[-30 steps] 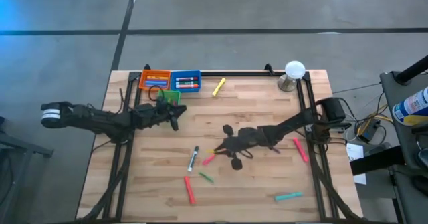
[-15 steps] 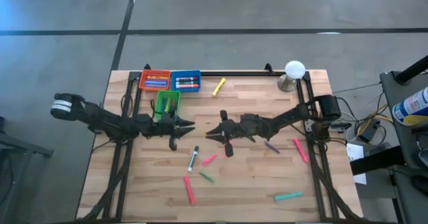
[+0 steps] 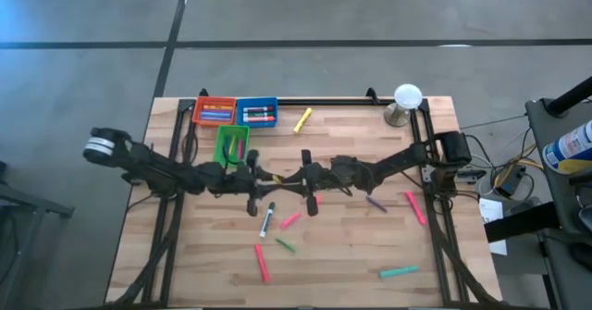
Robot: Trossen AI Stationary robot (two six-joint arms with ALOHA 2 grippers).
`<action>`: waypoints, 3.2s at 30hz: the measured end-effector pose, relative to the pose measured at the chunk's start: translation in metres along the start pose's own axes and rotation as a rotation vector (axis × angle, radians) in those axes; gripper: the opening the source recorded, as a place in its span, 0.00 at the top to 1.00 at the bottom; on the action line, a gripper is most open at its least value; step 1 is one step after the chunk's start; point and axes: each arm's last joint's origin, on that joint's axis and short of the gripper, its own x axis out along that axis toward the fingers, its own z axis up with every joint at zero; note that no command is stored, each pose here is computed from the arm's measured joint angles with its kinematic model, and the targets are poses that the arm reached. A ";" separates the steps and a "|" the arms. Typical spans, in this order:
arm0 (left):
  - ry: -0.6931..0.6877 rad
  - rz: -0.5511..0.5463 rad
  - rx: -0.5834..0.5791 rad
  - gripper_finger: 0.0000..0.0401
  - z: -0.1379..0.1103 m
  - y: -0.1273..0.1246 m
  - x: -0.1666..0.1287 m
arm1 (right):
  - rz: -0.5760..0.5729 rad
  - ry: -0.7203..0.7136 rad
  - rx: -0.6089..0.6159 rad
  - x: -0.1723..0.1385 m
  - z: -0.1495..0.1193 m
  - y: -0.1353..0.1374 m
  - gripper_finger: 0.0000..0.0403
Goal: Pick & Place Markers
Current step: Put the yellow pen into the green bin, then put the light blue highlighter into the orange bin
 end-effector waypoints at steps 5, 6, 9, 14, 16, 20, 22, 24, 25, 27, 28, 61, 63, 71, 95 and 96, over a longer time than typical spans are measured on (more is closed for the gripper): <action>-0.004 0.002 0.014 0.80 0.001 0.000 0.002 | 0.004 0.006 -0.002 0.000 -0.001 0.000 0.89; -0.008 0.006 0.014 0.83 0.002 0.000 0.002 | 0.005 0.009 -0.002 0.000 -0.001 0.001 0.89; -0.017 0.043 0.013 0.90 0.007 0.001 -0.001 | 0.001 0.008 -0.009 0.000 -0.001 0.000 0.89; 0.037 0.277 0.047 0.91 0.025 0.012 -0.009 | -0.023 0.069 -0.011 -0.001 -0.008 -0.002 0.84; 0.107 0.408 0.056 0.91 0.032 0.021 -0.012 | -0.011 0.098 -0.006 -0.002 -0.012 0.000 0.81; 0.273 0.659 0.035 0.91 0.043 0.045 -0.026 | -0.013 0.114 -0.001 -0.002 -0.013 -0.001 0.76; 0.345 0.787 0.003 0.91 0.050 0.063 -0.034 | -0.025 0.131 -0.001 -0.002 -0.015 -0.002 0.75; 0.446 0.905 -0.022 0.91 0.049 0.082 -0.044 | -0.023 0.130 -0.001 -0.002 -0.015 -0.002 0.74; 0.491 0.956 -0.035 0.91 0.047 0.091 -0.049 | -0.017 0.130 -0.004 -0.002 -0.015 -0.001 0.74; 0.558 1.034 -0.063 0.91 0.043 0.108 -0.058 | -0.010 0.131 -0.005 -0.002 -0.015 0.000 0.75; 0.572 1.052 -0.082 0.91 0.041 0.116 -0.061 | -0.012 0.131 -0.005 -0.002 -0.015 0.000 0.75; 0.514 0.754 -0.209 0.99 0.020 0.105 -0.068 | -0.024 0.376 -0.049 -0.016 -0.018 0.005 0.84; 0.420 0.641 -0.190 0.99 0.015 0.088 -0.064 | -0.037 0.449 -0.063 -0.022 -0.017 0.012 0.86; 0.101 0.348 -0.121 1.00 -0.017 0.043 -0.078 | -0.294 0.798 -0.053 -0.074 -0.009 0.061 0.92; 0.054 0.399 -0.078 1.00 -0.033 0.047 -0.094 | -0.335 1.166 0.275 -0.215 -0.022 0.205 0.54; 0.056 0.399 -0.067 1.00 -0.033 0.047 -0.094 | -0.319 1.180 0.264 -0.219 -0.025 0.210 0.53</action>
